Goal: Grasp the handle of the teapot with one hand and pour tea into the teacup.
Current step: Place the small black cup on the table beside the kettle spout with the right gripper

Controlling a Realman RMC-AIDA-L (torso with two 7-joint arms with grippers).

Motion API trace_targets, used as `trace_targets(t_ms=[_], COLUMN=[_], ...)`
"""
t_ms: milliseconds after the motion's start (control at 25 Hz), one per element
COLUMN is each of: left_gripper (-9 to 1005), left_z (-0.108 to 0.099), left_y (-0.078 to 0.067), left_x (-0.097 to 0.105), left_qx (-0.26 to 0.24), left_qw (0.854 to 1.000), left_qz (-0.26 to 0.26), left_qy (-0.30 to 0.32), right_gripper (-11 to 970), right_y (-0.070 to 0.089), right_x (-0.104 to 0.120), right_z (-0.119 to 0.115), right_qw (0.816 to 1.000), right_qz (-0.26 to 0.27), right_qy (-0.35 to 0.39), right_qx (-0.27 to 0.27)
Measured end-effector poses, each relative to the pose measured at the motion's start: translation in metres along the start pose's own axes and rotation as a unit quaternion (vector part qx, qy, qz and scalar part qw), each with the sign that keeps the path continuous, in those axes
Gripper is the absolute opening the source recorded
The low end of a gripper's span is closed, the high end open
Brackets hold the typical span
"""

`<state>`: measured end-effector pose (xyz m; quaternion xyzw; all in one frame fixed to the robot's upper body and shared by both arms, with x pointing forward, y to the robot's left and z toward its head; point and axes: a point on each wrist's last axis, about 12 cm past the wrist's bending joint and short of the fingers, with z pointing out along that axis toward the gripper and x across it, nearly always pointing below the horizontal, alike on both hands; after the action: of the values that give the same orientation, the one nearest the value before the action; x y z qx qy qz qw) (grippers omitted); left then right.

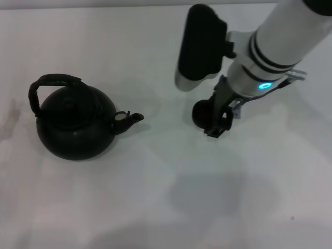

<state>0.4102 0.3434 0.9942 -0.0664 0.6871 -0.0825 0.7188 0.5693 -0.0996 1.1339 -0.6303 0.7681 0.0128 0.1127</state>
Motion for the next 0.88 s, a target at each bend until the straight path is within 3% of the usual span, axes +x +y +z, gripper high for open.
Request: trace_targets(t_ms=[280, 880], left_gripper=[871, 872], left_z=[0.001, 0.006], left_y=[-0.001, -0.001], left_x=[0.0, 0.0], left_qx=[0.001, 0.004], left_qw=[1.0, 1.0], left_qz=[-0.001, 0.001], left_qy=[-0.001, 0.001], right_gripper=[747, 770], right_y=[0.006, 0.013], right_x=[-0.01, -0.01], right_z=[0.007, 0.018], right_qw=[1.0, 0.999], right_qz=[-0.019, -0.03], right_qy=[0.002, 0.011], right_qx=[-0.012, -0.016])
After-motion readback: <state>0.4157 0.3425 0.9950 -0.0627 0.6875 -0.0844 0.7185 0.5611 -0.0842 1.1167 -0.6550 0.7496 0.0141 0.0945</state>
